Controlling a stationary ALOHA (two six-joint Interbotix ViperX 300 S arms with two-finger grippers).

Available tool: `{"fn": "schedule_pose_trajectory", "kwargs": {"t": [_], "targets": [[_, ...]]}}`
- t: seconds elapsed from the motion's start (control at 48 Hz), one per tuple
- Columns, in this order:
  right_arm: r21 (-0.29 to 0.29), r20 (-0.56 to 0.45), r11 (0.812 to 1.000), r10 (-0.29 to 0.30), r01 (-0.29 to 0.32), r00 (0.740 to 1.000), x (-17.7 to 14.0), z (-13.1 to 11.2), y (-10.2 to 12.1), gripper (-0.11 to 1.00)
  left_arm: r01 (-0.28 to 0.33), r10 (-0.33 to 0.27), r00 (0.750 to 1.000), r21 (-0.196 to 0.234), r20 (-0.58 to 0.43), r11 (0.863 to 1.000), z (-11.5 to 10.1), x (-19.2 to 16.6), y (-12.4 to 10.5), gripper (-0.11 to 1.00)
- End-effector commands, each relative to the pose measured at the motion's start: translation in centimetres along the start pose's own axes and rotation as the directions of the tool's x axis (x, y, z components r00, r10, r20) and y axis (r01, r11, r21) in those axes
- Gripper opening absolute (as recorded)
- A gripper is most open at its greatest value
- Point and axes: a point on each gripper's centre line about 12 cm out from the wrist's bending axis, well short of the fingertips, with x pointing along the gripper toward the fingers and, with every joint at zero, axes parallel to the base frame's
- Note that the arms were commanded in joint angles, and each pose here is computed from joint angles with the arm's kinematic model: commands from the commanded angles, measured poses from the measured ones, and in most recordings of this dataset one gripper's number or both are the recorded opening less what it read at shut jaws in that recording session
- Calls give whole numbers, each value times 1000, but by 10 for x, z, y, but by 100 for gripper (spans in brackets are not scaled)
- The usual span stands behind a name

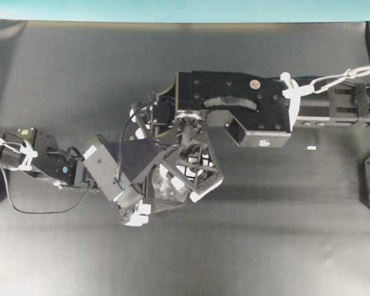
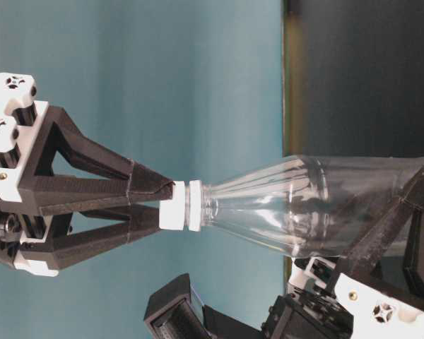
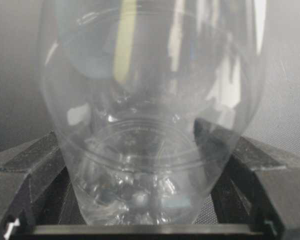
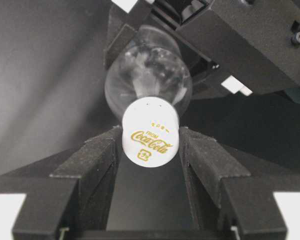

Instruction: Open the bottle cap by holding the bottle with the left arm and twisting the cap with the right arm.

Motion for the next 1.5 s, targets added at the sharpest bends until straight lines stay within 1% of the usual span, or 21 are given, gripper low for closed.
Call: {"fn": "schedule_pose_trajectory", "kwargs": {"t": [0.0, 0.146, 0.292, 0.354, 0.437, 0.562, 0.604, 0.646, 0.667, 0.729, 0.812, 0.854, 0.875, 1.0, 1.021, 1.041, 1.083, 1.104, 1.146, 1.229, 1.479], "targets": [[-4, 28, 1000, -16, 17, 999, -13, 4, 7, 38, 9, -9, 1000, 3, -9, 1000, -2, 1, -4, 82], [0, 25, 1000, -18, 18, 1000, -13, 1, 8, 40, 9, -9, 1000, 3, -10, 1000, -3, 1, -3, 82], [43, 70, 998, -53, 50, 996, -21, 5, 10, 73, 8, -8, 1000, 2, -12, 1000, -3, 1, -3, 82], [83, 92, 994, -73, 65, 993, -27, 6, 9, 80, 9, -9, 1000, 3, -12, 1000, -3, 1, -3, 82], [149, 111, 986, -87, 70, 990, -39, 5, 12, 83, 9, -9, 1000, 3, -10, 1000, -3, 1, -3, 82], [302, 119, 952, -92, 52, 989, -59, 1, 17, 83, 9, -9, 1000, 3, -12, 1000, -3, 1, -3, 82], [366, 109, 930, -84, 39, 990, -63, -1, 19, 83, 9, -9, 1000, 1, -13, 1000, -4, 0, -3, 82], [441, 98, 897, -76, 25, 992, -67, -1, 20, 83, 9, -9, 1000, 1, -12, 1000, -3, 1, -3, 82], [502, 91, 865, -71, 16, 993, -69, -1, 20, 83, 9, -9, 1000, 1, -10, 1000, -3, 1, -3, 82], [632, 71, 775, -57, -1, 996, -69, 0, 19, 83, 9, -9, 1000, 0, -12, 1000, -3, 1, -3, 82], [763, 53, 646, -45, -11, 998, -70, 4, 16, 83, 9, -9, 1000, 0, -10, 1000, -3, 1, -3, 82], [804, 49, 594, -42, -14, 998, -70, 6, 14, 83, 9, -9, 1000, 0, -12, 1000, -3, 1, -3, 82], [827, 52, 561, -44, -18, 998, -71, 8, 13, 83, 9, -9, 1000, 0, -12, 1000, -3, 1, -3, 82], [890, 49, 454, -41, -25, 998, -64, 16, 10, 83, 9, -9, 1000, -2, -13, 1000, -4, 0, -3, 82], [902, 40, 432, -35, -21, 999, -61, 17, 10, 82, 9, -9, 1000, -2, -13, 1000, -4, 0, -3, 82], [916, 31, 402, -29, -17, 999, -56, 17, 9, 83, 9, -9, 1000, -2, -12, 1000, -3, 0, -3, 82], [931, 14, 366, -17, -6, 1000, -49, 17, 8, 82, 10, -10, 1000, -1, -13, 1000, -4, 0, -4, 82], [935, 8, 354, -11, -4, 1000, -45, 17, 8, 82, 10, -10, 1000, -1, -12, 1000, -3, 0, -4, 82], [940, -10, 340, 0, 10, 1000, -37, 17, 7, 82, 10, -10, 1000, -1, -12, 1000, -3, 0, -4, 82], [945, -31, 325, 10, 26, 999, -23, 16, 5, 82, 9, -9, 1000, -2, -10, 1000, -3, 1, -3, 82], [947, -69, 314, -5, 67, 998, -7, 10, -2, 80, 11, -11, 1000, -1, -10, 1000, -3, 1, -4, 82]]}}
